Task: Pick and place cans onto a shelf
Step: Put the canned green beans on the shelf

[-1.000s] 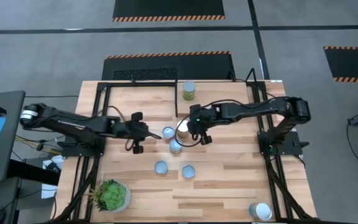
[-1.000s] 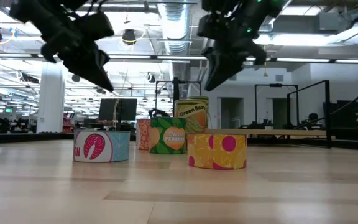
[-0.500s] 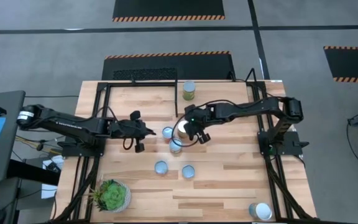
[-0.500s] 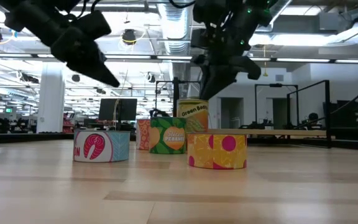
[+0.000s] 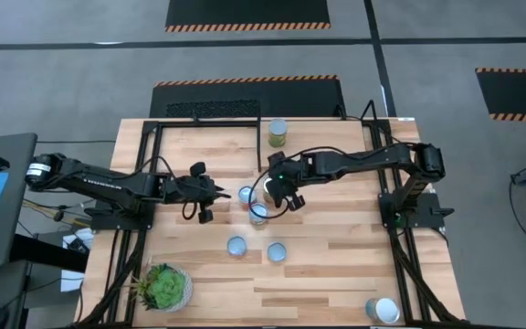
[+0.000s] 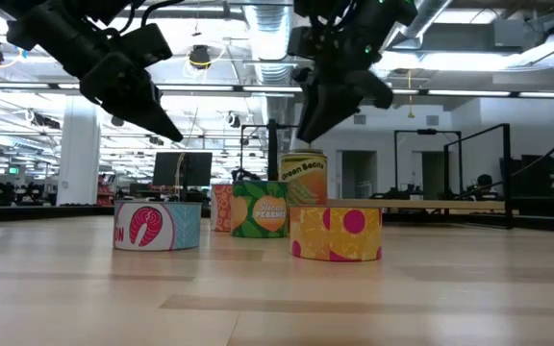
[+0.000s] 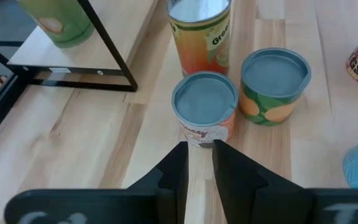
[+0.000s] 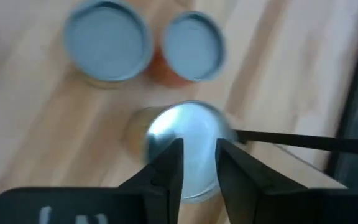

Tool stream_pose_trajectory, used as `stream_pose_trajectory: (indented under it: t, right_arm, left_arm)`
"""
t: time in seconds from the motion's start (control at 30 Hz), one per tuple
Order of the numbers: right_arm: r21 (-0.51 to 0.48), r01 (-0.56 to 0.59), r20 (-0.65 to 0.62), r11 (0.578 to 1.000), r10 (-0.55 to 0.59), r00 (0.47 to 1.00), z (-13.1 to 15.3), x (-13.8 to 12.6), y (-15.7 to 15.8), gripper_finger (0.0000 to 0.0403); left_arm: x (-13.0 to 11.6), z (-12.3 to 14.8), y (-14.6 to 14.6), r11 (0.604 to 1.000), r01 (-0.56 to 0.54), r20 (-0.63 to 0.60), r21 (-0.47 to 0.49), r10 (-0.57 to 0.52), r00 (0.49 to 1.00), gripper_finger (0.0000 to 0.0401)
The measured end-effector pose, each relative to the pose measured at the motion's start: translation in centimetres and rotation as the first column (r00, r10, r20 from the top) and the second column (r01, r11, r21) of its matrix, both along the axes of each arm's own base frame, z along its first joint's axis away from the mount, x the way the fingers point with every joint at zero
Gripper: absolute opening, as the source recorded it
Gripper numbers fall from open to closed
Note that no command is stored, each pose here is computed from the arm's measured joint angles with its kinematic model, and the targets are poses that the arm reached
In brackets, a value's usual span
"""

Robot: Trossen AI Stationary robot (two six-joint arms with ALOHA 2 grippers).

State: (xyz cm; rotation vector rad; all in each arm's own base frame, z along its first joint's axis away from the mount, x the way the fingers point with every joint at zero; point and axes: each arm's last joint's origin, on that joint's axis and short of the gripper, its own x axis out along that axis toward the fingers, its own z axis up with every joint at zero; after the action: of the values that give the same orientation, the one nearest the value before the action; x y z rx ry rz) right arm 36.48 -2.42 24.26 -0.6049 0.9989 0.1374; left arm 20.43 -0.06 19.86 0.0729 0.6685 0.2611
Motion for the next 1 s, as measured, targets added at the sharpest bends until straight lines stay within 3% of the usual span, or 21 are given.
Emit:
stream_pose_trajectory:
  t: [0.2, 0.5, 0.67, 1.0]
  right_arm:
    - [0.066, 0.039, -0.079, 0.997, -0.034, 0.996, -0.6, -0.4, 0.3, 0.0150]
    - [0.061, 0.050, -0.108, 0.997, -0.043, 0.993, -2.3, 0.4, 0.1, 0.0166]
    - [0.072, 0.072, -0.108, 0.995, -0.064, 0.992, -2.4, 0.4, 0.2, 0.0139]
    - [0.095, 0.126, -0.137, 0.987, -0.112, 0.984, -2.4, 0.1, 0.2, 0.0045]
  left_arm:
    - [0.0, 0.0, 0.0, 1.000, -0.001, -0.002, -0.001, 0.001, 1.000, 0.0065]
    - [0.0, 0.0, 0.0, 1.000, -0.011, -0.001, -0.014, 0.011, 1.000, 0.0065]
    - [-0.2, -0.2, 0.0, 1.000, -0.014, -0.023, -0.013, 0.014, 1.000, 0.0065]
    - [-0.2, -0.2, 0.1, 1.000, -0.031, -0.025, 0.000, 0.031, 0.999, 0.0065]
